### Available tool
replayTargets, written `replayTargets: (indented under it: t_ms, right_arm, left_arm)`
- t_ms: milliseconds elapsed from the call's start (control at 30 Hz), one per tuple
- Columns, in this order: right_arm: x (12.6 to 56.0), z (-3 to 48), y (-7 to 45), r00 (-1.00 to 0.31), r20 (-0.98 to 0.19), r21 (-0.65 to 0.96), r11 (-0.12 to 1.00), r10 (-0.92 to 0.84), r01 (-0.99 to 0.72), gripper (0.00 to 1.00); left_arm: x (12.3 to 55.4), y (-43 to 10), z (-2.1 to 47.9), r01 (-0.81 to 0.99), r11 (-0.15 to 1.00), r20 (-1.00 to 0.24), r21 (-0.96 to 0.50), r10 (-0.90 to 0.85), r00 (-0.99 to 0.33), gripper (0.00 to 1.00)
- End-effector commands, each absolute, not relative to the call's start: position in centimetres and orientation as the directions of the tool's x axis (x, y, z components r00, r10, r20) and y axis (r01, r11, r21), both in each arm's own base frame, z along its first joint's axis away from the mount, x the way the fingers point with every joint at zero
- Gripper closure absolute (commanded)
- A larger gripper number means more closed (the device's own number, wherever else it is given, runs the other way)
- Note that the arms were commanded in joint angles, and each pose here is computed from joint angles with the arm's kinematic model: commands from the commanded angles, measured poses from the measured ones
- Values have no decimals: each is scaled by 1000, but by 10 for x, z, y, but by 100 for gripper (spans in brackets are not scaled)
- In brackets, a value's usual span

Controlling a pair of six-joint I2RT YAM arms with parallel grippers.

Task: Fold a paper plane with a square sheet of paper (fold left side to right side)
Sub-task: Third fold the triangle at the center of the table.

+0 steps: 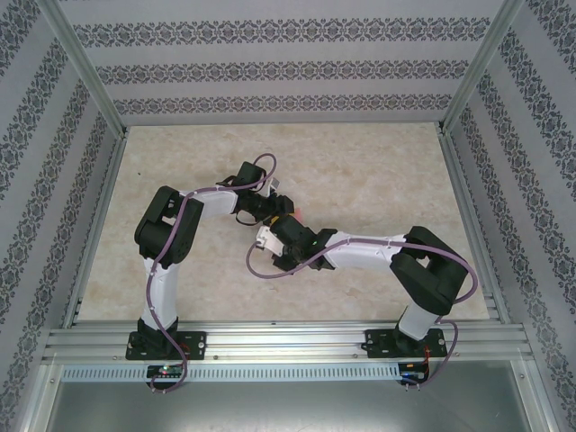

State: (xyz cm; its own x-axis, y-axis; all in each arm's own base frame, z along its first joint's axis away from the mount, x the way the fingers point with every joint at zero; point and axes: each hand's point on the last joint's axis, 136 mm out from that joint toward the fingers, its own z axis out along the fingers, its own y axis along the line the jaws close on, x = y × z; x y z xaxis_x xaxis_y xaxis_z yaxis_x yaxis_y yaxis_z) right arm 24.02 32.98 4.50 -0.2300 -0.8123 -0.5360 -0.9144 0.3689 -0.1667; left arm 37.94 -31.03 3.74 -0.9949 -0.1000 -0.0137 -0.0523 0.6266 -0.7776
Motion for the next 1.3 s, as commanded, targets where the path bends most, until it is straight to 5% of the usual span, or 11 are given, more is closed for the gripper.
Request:
replayTargets:
  t_ms: [0, 867, 1267]
  right_arm:
    - [237, 56, 335, -251, -589, -108, 383, -768, -918, 100]
    - [269, 55, 305, -630, -640, 308, 605, -439, -734, 100]
    - [280, 60, 287, -708, -647, 446, 613, -284, -653, 100]
  left_arm:
    - [365, -302, -6, -120, 705, 56, -699, -113, -992, 50]
    - [361, -298, -20, -131, 744, 73, -655, -110, -991, 50]
    - [357, -297, -30, -140, 762, 86, -633, -111, -990, 50]
